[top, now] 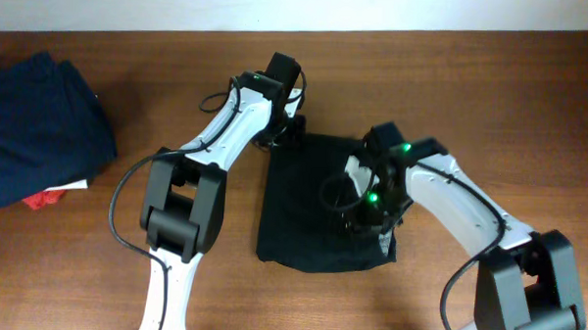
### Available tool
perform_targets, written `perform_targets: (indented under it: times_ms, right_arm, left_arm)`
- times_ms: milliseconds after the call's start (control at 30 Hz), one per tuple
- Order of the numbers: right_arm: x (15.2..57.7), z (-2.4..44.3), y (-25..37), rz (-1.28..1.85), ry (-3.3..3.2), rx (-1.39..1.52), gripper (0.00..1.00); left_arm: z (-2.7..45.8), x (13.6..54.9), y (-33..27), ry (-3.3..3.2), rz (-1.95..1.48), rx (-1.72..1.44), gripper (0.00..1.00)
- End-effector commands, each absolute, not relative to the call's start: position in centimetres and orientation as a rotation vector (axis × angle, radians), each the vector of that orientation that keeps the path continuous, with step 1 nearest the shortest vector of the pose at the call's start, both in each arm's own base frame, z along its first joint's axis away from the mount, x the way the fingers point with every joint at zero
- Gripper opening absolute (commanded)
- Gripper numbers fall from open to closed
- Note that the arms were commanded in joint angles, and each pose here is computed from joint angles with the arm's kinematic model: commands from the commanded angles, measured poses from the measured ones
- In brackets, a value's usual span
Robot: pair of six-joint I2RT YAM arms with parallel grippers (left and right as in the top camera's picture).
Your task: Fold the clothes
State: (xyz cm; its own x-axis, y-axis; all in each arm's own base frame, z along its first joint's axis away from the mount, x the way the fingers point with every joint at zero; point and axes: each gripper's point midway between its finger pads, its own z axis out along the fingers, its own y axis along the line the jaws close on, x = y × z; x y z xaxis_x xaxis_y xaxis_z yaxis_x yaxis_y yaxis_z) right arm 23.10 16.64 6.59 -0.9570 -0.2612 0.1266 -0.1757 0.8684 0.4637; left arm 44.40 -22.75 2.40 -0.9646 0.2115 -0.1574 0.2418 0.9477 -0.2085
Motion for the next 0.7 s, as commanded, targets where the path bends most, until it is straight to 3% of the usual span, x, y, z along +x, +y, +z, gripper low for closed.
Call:
perform_targets:
  times_ms: [0, 133, 200, 300, 433, 567, 633, 667]
  right_arm:
    - [21.2, 4.1, 16.0, -0.641, -2.821, 0.236, 0.44]
    - [22.0, 1.4, 10.0, -0.184, -2.936, -0.037, 0.44]
    - [23.6, 1.1, 7.0, -0.021, -2.998, -0.167, 0.49]
    - [27.7, 0.9, 4.3, 0.060, -3.152, -0.280, 0.56]
    - [34.6, 2.5, 3.5, -0.044, -3.409, -0.288, 0.57]
    - [36.6, 8.4, 3.9, -0.046, -3.432, -0.140, 0.62]
    - [37.1, 12.4, 4.0, -0.052, -3.454, -0.141, 0.62]
    - [37.2, 14.5, 4.0, -0.058, -3.474, -0.142, 0.62]
  left_arm:
    - [0.4, 43.7, -22.2, 3.021, -0.322, 0.368, 0.45]
    - [0.0, 41.4, -21.3, 3.124, -0.285, 0.370, 0.45]
    - [0.0, 39.2, -20.4, 3.222, -0.248, 0.367, 0.49]
    - [1.1, 34.3, -19.5, 3.435, -0.265, 0.348, 0.49]
    - [3.8, 29.2, -19.9, 3.676, -0.431, 0.252, 0.49]
    - [6.7, 31.7, -21.4, 3.459, -0.573, 0.401, 0.48]
    - [9.5, 35.8, -23.1, 3.188, -0.638, 0.538, 0.59]
    - [10.6, 38.1, -24.1, 3.037, -0.660, 0.610, 0.85]
